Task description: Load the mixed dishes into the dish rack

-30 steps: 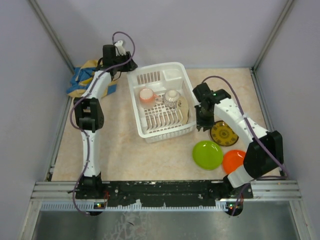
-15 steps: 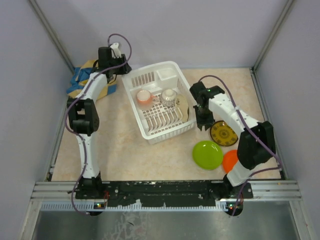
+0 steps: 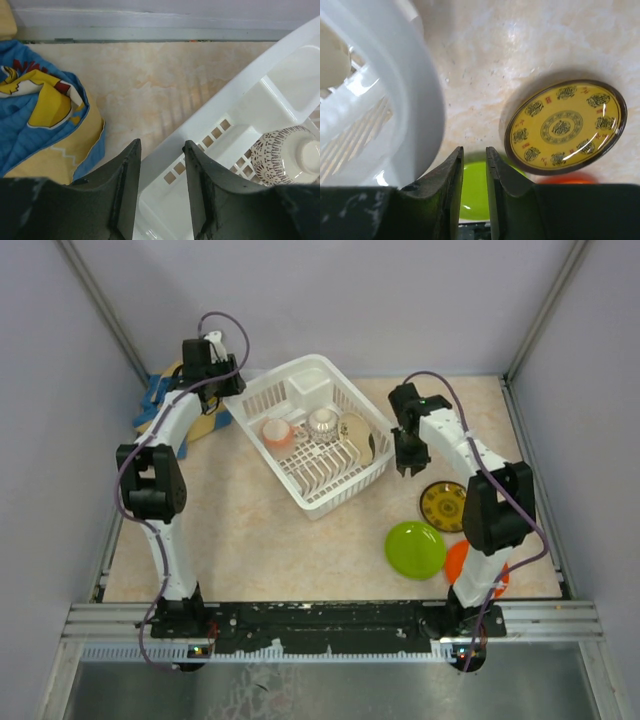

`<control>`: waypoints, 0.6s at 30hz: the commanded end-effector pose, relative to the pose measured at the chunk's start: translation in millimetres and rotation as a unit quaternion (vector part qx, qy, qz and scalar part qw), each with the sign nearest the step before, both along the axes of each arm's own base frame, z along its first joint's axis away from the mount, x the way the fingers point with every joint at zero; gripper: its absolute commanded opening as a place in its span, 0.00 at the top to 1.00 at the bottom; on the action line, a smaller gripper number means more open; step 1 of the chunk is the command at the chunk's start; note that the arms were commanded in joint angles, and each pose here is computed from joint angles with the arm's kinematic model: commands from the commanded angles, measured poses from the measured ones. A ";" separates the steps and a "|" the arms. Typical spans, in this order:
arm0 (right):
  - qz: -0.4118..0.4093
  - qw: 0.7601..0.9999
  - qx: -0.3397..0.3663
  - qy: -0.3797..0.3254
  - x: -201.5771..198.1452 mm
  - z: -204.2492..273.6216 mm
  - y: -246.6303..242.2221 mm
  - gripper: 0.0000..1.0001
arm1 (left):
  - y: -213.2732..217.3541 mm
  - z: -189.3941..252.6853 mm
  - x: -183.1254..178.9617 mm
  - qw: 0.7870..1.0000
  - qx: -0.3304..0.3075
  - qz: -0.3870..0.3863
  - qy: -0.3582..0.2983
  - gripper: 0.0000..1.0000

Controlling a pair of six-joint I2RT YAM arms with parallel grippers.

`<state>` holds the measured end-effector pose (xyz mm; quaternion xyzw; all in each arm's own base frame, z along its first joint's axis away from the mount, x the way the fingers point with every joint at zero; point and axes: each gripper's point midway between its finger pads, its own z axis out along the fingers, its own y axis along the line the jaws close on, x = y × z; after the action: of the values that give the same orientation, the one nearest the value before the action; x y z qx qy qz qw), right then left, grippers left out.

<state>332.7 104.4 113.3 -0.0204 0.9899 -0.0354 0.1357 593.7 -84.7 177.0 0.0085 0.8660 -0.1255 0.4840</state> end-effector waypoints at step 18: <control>-0.202 0.978 0.023 -0.034 -19.0 -18.2 -125.9 0.32 | -3.8 87.8 -12.2 0.994 -0.091 0.004 -0.053 0.23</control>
<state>313.0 -9.4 82.7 0.1619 0.9775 -0.0296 0.1321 581.8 -89.0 210.8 -0.0375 0.8564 -0.1804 0.4822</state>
